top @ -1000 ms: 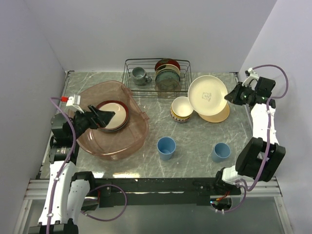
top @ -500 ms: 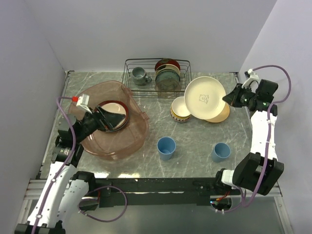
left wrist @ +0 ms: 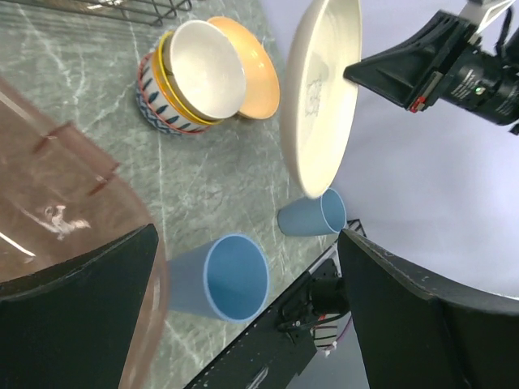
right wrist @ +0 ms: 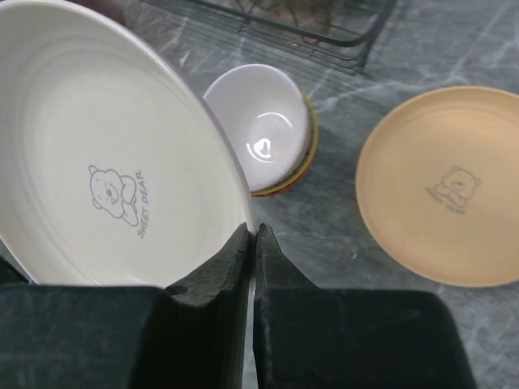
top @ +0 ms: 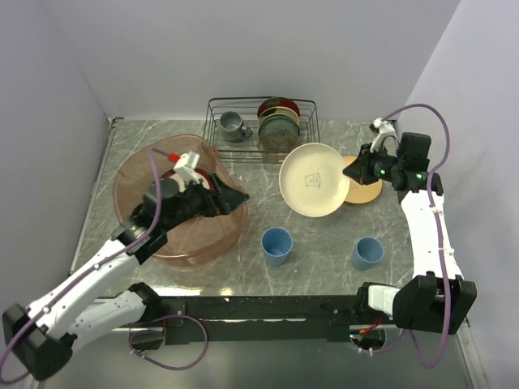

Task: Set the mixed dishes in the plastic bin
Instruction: Pick up the plate at the center of the board.

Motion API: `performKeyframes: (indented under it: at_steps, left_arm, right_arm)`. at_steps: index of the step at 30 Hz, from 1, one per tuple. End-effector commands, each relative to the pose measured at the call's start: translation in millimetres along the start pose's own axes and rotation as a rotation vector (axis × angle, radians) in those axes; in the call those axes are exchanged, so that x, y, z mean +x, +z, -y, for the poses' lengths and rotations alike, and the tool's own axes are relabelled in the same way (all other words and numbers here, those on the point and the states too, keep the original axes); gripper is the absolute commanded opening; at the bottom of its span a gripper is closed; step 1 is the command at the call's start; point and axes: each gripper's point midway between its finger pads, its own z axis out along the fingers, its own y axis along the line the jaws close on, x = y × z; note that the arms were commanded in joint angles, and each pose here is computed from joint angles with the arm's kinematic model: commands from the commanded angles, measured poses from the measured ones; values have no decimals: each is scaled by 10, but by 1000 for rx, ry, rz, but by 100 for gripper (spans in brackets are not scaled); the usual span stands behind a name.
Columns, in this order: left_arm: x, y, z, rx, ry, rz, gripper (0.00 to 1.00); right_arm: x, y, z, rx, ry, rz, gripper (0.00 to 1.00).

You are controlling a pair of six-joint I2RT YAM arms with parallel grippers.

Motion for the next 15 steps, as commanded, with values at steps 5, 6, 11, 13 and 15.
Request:
performKeyframes:
  at_steps: [5, 6, 11, 13, 15]
  left_arm:
    - [18, 400, 287, -131, 95, 29, 98]
    - [106, 481, 222, -170, 109, 2, 97]
    - [217, 714, 198, -297, 176, -25, 86]
    - [218, 751, 238, -326, 196, -27, 82]
    - [281, 828, 202, -355, 211, -45, 76]
  right_arm:
    - [51, 49, -350, -90, -114, -23, 0]
    - [57, 57, -370, -97, -118, -24, 0]
    - [88, 63, -462, -126, -138, -24, 0]
    - [118, 64, -479, -132, -141, -29, 0]
    - [129, 66, -496, -139, -143, -31, 0]
